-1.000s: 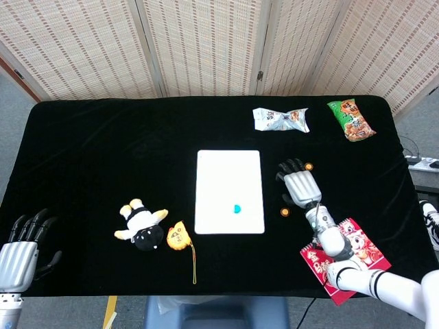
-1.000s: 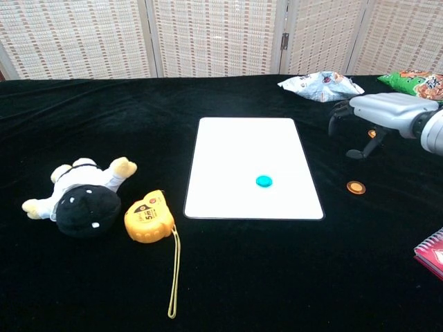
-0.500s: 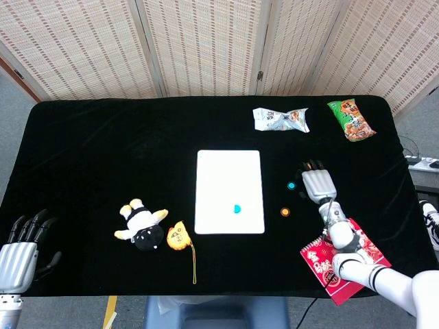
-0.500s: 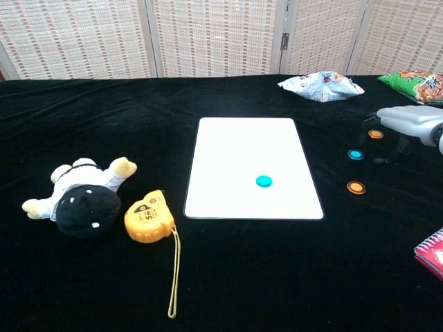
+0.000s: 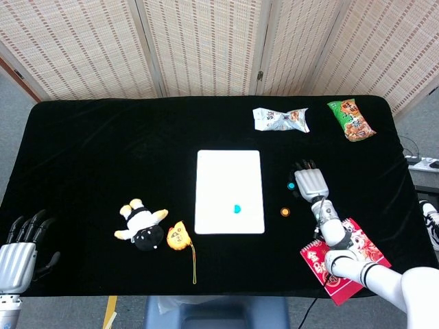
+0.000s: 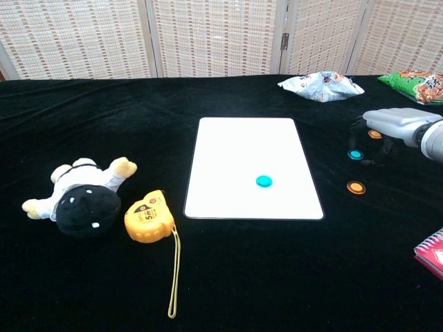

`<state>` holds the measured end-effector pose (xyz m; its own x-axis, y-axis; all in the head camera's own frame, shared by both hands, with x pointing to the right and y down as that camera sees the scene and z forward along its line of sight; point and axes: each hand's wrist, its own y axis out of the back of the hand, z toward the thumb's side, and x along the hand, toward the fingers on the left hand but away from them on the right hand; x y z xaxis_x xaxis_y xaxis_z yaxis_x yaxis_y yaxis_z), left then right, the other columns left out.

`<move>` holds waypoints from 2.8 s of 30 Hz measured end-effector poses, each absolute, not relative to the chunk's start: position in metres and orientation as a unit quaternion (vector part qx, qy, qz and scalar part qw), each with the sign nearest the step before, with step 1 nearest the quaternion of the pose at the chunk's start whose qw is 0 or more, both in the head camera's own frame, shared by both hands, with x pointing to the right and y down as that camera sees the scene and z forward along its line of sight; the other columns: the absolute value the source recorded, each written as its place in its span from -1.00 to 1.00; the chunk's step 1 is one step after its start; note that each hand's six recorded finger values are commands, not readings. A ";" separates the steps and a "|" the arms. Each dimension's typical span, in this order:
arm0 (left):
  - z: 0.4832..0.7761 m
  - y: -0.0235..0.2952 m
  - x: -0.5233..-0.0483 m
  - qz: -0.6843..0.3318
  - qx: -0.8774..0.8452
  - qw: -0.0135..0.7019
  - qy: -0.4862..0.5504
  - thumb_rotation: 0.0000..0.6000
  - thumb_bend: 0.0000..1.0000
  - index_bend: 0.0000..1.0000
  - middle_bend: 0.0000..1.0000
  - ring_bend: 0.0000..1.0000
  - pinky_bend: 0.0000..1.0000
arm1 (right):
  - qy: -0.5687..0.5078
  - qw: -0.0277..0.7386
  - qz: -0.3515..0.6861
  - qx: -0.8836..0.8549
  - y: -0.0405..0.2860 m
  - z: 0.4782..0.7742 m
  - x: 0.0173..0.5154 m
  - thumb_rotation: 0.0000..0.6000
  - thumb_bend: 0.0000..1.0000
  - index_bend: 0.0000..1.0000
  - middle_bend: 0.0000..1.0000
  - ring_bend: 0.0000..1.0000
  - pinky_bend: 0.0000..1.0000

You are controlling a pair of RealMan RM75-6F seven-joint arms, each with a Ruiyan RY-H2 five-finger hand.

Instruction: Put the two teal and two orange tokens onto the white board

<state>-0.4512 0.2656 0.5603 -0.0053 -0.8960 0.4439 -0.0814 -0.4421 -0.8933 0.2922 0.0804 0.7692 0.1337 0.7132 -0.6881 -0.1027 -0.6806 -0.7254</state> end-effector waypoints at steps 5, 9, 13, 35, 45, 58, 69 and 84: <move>0.560 0.265 -0.452 -0.586 -0.613 0.348 0.399 1.00 -0.27 -0.62 -0.81 -0.73 -1.00 | -0.227 0.329 0.617 -0.678 0.080 0.769 0.290 1.00 -0.46 -0.18 -0.75 -0.98 -1.00; 0.560 0.266 -0.452 -0.587 -0.613 0.347 0.399 1.00 -0.27 -0.62 -0.81 -0.73 -1.00 | -0.225 0.329 0.618 -0.678 0.080 0.770 0.289 1.00 -0.46 -0.14 -0.72 -0.96 -1.00; 0.559 0.266 -0.453 -0.588 -0.612 0.348 0.399 1.00 -0.27 -0.62 -0.81 -0.73 -1.00 | -0.225 0.328 0.620 -0.676 0.079 0.771 0.289 1.00 -0.46 -0.12 -0.71 -0.95 -1.00; 0.555 0.264 -0.450 -0.584 -0.612 0.352 0.400 1.00 -0.27 -0.62 -0.81 -0.73 -1.00 | -0.222 0.359 0.558 -0.715 0.087 0.732 0.261 1.00 -0.46 -0.07 -0.69 -0.96 -1.00; 0.552 0.268 -0.456 -0.588 -0.608 0.350 0.404 1.00 -0.27 -0.62 -0.81 -0.73 -1.00 | -0.149 0.421 0.450 -0.774 0.128 0.694 0.181 1.00 -0.46 -0.07 -0.70 -0.99 -1.00; 0.556 0.272 -0.461 -0.592 -0.608 0.343 0.404 1.00 -0.27 -0.62 -0.81 -0.73 -1.00 | -0.095 0.443 0.435 -0.778 0.156 0.714 0.143 1.00 -0.46 -0.07 -0.70 -0.99 -1.00; 0.557 0.273 -0.463 -0.594 -0.607 0.341 0.404 1.00 -0.27 -0.62 -0.81 -0.73 -1.00 | -0.087 0.445 0.442 -0.773 0.157 0.722 0.143 1.00 -0.46 -0.07 -0.70 -1.00 -1.00; 0.558 0.274 -0.464 -0.597 -0.605 0.339 0.403 1.00 -0.27 -0.64 -0.81 -0.73 -1.00 | -0.089 0.446 0.441 -0.774 0.156 0.724 0.141 1.00 -0.46 -0.31 -0.71 -1.00 -1.00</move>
<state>-0.4644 0.2741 0.5579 -0.0373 -0.8929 0.4487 -0.0839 -0.4446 -0.8918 0.1407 0.1563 0.7236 0.5950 0.5308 -0.6035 -0.2560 -0.5867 -0.7683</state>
